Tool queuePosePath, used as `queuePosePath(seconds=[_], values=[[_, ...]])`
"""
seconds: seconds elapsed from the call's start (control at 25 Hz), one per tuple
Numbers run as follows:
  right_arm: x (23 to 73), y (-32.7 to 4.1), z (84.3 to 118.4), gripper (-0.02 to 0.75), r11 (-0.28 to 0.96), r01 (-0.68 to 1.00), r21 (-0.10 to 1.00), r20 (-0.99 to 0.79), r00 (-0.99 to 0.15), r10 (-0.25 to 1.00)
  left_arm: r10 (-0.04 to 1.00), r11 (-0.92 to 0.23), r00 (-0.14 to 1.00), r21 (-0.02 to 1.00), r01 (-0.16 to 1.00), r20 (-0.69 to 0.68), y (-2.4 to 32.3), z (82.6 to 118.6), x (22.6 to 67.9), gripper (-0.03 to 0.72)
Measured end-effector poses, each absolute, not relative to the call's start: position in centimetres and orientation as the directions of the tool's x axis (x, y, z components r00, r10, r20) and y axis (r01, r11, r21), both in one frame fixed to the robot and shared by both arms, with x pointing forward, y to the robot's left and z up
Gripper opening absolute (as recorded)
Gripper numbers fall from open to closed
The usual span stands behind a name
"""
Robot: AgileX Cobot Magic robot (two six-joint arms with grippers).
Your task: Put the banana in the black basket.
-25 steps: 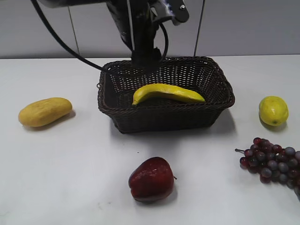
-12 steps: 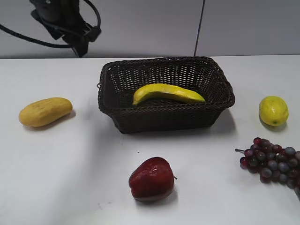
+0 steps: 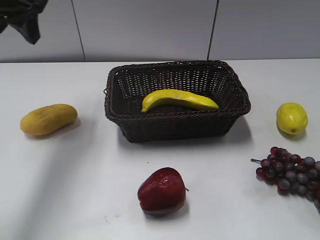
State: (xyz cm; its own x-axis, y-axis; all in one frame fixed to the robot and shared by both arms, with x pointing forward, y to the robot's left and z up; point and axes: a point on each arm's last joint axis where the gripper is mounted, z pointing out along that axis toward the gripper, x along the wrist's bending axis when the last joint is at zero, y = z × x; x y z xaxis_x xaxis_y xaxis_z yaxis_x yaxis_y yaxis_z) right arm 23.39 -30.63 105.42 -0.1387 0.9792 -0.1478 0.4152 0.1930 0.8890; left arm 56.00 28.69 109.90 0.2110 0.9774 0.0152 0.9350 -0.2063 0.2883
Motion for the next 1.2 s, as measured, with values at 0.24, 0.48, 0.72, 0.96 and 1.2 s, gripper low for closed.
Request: queuePosePath(seconds=[0.24, 0.48, 0.72, 0.96, 1.2], values=[[23.4, -30.6, 105.4, 0.593, 0.193, 0.415, 0.889, -0.148, -0.139, 0.979, 0.994, -0.112, 0.113, 0.253, 0.961, 0.009, 31.4, 109.2, 49.3, 0.577], [23.4, -30.6, 105.4, 0.593, 0.193, 0.415, 0.889, -0.148, -0.139, 0.979, 0.994, -0.107, 0.107, 0.293, 0.95, 0.013, 31.1, 109.1, 42.9, 0.573], [23.4, -30.6, 105.4, 0.593, 0.193, 0.415, 0.889, -0.148, -0.139, 0.979, 0.994, -0.102, 0.107, 0.349, 0.932, 0.007, 30.6, 108.2, 37.7, 0.568], [23.4, -30.6, 105.4, 0.593, 0.193, 0.415, 0.889, -0.148, -0.139, 0.979, 0.995, -0.09, 0.104, 0.404, 0.91, -0.012, 30.1, 106.4, 33.3, 0.568], [23.4, -30.6, 105.4, 0.593, 0.193, 0.415, 0.889, -0.148, -0.139, 0.979, 0.995, -0.092, 0.104, 0.49, 0.867, 0.003, 29.8, 105.2, 30.0, 0.566]])
